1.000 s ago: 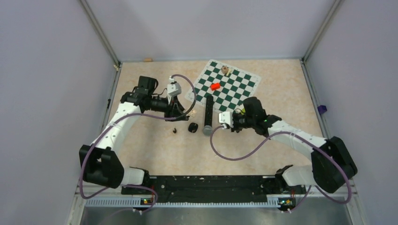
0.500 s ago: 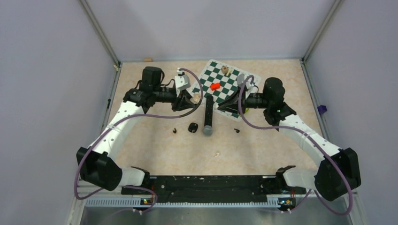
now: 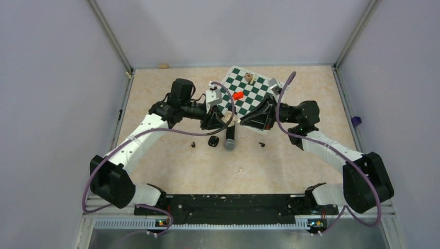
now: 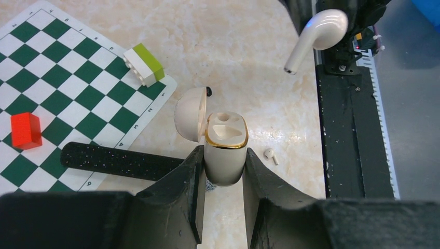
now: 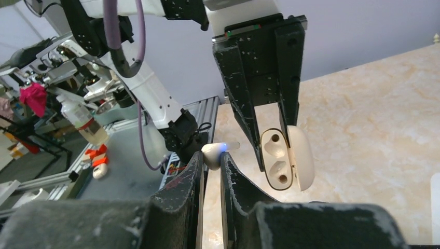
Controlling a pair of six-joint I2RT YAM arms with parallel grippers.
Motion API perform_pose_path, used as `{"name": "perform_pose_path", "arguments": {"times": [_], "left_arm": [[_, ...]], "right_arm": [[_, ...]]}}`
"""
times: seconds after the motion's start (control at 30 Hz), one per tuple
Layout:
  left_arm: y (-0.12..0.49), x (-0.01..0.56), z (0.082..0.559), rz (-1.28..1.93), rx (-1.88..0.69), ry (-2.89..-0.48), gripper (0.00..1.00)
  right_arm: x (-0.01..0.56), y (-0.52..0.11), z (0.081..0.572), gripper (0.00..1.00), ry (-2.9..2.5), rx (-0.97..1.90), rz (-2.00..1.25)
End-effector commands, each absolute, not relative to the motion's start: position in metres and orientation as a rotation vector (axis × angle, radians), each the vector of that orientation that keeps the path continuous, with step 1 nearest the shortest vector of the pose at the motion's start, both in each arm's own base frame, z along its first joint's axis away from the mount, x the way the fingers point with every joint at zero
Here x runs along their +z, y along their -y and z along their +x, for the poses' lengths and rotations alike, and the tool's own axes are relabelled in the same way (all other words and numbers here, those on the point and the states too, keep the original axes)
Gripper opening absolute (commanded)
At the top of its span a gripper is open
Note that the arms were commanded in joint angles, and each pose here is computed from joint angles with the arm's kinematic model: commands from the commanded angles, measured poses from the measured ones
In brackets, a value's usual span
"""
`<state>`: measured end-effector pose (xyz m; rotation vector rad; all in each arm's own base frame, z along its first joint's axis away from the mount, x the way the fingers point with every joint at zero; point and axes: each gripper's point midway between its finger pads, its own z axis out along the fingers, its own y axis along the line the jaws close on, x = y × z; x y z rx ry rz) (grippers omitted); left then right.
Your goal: Insert the wireless bluetooth earbuds into the charging case
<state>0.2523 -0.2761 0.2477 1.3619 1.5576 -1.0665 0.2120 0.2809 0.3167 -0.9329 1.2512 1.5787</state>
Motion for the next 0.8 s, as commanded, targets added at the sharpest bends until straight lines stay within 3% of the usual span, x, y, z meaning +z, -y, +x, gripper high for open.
{"name": "perform_pose_path", "arguments": {"times": [0.0, 0.77], "left_arm": [[0.282, 0.258, 0.238, 1.394, -1.139, -1.474, 0.0], [0.289, 0.254, 0.216, 1.449, -1.241, -1.431, 0.0]], "right_arm": [[0.324, -0.278, 0.212, 0.03, -1.222, 1.555, -0.889], [0.302, -0.293, 0.21, 0.03, -1.278, 1.542, -0.896]]}}
